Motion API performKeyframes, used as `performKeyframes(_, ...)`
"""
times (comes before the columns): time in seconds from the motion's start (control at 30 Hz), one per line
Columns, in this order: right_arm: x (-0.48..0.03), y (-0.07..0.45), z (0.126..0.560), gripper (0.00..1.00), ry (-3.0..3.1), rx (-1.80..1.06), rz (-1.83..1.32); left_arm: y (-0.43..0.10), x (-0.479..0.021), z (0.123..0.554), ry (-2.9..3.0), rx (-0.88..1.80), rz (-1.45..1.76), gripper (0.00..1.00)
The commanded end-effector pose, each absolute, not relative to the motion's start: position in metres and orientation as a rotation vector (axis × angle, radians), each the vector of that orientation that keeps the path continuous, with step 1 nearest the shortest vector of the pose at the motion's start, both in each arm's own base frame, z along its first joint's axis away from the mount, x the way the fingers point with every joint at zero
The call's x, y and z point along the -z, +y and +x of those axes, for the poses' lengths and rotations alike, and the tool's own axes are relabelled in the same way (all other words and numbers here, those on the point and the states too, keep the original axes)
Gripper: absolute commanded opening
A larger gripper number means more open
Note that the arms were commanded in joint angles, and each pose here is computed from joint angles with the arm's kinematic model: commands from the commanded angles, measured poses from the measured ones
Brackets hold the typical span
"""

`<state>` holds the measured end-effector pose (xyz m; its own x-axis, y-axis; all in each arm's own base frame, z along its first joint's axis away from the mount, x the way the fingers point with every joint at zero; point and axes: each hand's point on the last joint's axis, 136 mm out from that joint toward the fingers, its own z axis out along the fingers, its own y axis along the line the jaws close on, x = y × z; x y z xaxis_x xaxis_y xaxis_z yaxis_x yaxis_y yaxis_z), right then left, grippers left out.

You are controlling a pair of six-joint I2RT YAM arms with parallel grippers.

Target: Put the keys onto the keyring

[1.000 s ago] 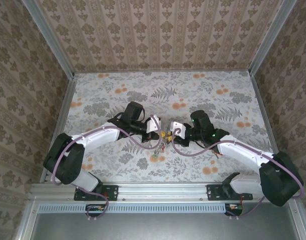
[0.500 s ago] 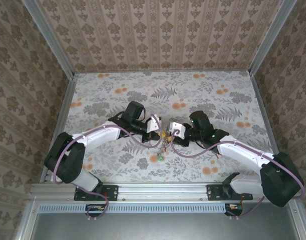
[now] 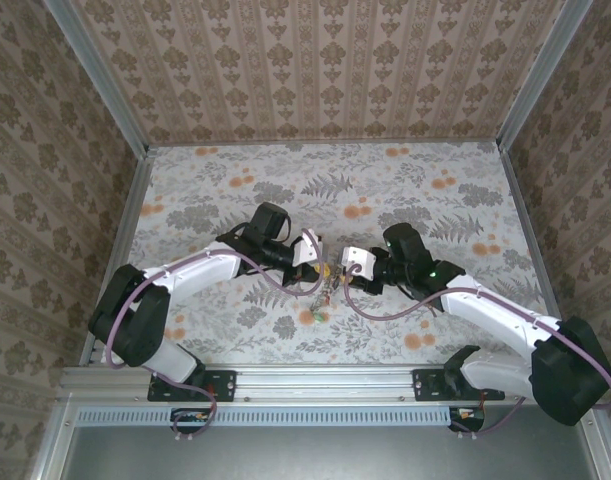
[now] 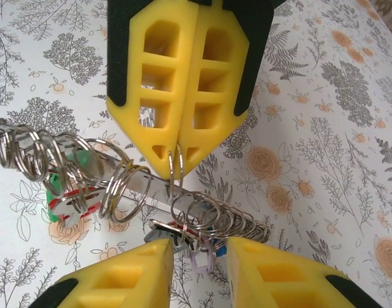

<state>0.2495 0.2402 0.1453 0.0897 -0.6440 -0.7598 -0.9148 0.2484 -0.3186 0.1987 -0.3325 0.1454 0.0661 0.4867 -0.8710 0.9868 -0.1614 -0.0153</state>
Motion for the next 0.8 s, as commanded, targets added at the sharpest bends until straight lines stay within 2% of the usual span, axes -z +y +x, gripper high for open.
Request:
performKeyframes(0.0, -0.166, 0.250, 0.255, 0.28, 1.584, -0.423, -1.460, -0.338, -0.154, 0.192, 1.424, 1.075, 1.754, 0.00)
performKeyframes(0.2, -0.169, 0.263, 0.248, 0.27, 1.576, -0.543, -1.473, -0.339, -0.155, 0.192, 1.432, 1.084, 1.758, 0.00)
performKeyframes(0.77, -0.160, 0.262, 0.236, 0.29, 1.631, -0.622, -1.476, -0.341, -0.151, 0.191, 1.489, 1.139, 1.748, 0.00)
